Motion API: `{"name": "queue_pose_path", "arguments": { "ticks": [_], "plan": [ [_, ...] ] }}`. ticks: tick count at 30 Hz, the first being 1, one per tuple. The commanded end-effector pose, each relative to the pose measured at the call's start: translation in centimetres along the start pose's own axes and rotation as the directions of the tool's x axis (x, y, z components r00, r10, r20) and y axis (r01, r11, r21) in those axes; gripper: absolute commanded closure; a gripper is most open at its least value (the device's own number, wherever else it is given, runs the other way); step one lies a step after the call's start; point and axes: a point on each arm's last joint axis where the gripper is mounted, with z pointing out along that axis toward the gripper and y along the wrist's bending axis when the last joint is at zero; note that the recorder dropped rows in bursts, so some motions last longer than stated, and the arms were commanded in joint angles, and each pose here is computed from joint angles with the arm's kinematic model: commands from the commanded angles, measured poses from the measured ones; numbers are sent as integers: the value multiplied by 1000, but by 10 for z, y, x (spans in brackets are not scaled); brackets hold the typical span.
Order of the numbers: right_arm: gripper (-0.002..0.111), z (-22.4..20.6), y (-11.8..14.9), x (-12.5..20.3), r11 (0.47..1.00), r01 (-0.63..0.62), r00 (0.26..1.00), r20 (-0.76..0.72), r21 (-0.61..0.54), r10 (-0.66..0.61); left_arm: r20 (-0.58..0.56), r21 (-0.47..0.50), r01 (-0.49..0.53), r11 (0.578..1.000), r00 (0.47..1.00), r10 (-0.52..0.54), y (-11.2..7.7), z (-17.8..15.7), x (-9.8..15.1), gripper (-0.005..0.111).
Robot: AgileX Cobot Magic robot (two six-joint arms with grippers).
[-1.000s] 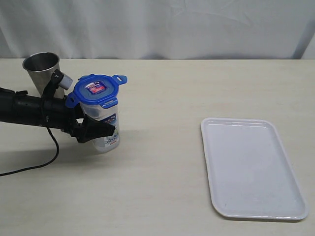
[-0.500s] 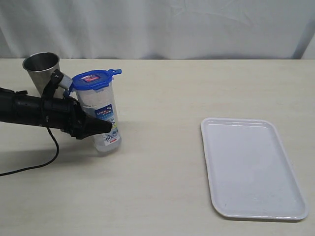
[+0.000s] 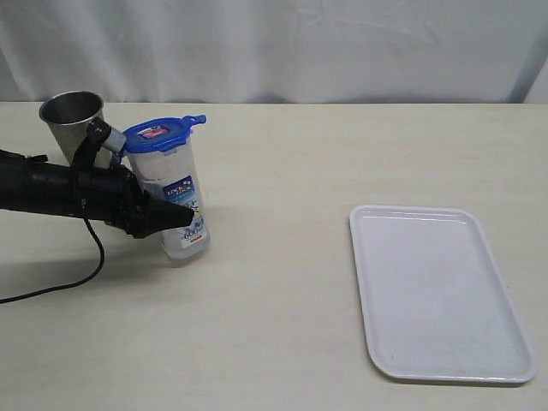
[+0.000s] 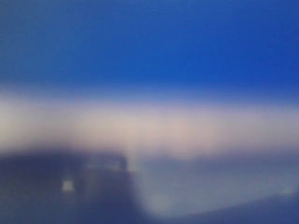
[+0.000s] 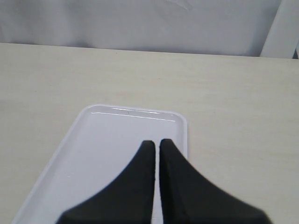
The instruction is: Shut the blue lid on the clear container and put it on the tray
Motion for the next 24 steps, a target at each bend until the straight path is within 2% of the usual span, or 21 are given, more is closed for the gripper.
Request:
{"name": "queue_pose_path", "arguments": {
  "ticks": [1, 5, 7, 13, 16, 24],
  "plan": [
    [104, 0, 0, 1, 1000, 3, 1000, 4, -1, -3, -51, -35, -19, 999, 999, 17, 2, 2, 5, 107],
    [104, 0, 0, 1, 1000, 3, 1000, 4, -1, -3, -51, -31, -70, 997, 996, 68, 4, 2, -1, 107],
    [104, 0, 0, 1, 1000, 3, 1000, 4, -1, -3, -77, 40, -161, 986, 983, 164, 3, 1, -6, 107],
    [104, 0, 0, 1, 1000, 3, 1000, 4, -1, -3, -92, 149, -284, 947, 950, 299, 1, -2, -18, 107],
    [104, 0, 0, 1, 1000, 3, 1000, 4, -1, -3, -77, 206, -311, 928, 940, 333, -2, -3, -22, 107],
    [104, 0, 0, 1, 1000, 3, 1000, 4, -1, -3, -49, 228, -338, 913, 933, 357, -2, -4, -31, 107]
  ]
}}
